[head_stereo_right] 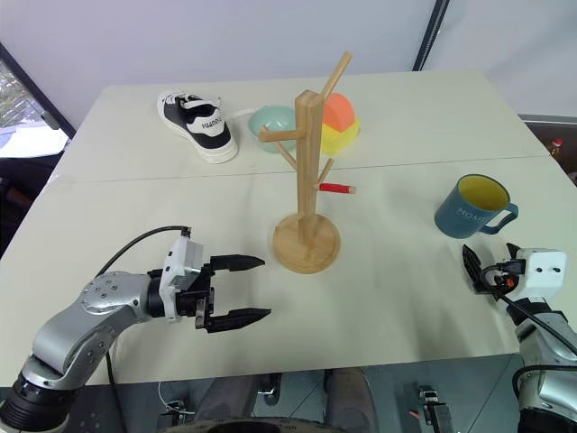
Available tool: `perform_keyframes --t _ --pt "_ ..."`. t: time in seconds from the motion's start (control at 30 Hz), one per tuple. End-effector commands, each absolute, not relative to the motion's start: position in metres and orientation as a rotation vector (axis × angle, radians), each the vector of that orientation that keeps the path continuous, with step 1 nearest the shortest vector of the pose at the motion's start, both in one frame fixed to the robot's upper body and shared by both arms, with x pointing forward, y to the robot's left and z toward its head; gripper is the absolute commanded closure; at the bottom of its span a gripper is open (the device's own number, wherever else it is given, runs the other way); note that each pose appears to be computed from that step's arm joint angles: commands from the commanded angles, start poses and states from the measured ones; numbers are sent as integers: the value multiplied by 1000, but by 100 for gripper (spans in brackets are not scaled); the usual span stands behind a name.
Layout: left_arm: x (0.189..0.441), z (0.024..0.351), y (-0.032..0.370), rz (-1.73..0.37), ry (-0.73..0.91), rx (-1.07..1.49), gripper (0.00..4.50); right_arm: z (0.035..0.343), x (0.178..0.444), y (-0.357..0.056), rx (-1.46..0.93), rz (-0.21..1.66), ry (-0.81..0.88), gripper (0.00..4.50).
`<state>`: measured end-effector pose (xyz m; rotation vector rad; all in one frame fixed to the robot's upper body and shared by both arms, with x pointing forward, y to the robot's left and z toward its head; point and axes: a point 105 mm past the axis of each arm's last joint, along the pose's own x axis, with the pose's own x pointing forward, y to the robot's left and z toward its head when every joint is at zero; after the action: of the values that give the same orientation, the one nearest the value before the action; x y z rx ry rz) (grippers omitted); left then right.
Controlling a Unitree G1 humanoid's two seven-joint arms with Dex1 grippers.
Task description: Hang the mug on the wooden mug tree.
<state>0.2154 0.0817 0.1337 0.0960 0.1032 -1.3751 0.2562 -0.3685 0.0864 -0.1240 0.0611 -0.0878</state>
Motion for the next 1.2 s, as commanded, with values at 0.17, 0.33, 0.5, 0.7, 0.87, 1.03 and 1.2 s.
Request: perform_keyframes --t 0.17,0.33,0.5,0.7,0.87,1.03,1.2 --pt "211 145 74 -1435 28 157 0 113 264 -395 -182 -166 -9 18" --pt "213 149 72 -1432 -5 159 0 117 269 -404 -179 -187 -22 18" --pt "213 147 71 -1430 -6 161 0 117 276 -408 -177 -198 -25 18" --pt "214 147 72 -1423 -9 162 0 118 284 -410 -160 -204 -37 18" --pt "214 146 72 -1420 -10 164 0 115 293 -407 -153 -187 -29 18" --pt "214 146 72 -1415 -8 169 0 114 302 -407 -134 -172 -24 157" --pt "214 146 73 -1401 -8 172 0 113 308 -401 -111 -129 -27 423"
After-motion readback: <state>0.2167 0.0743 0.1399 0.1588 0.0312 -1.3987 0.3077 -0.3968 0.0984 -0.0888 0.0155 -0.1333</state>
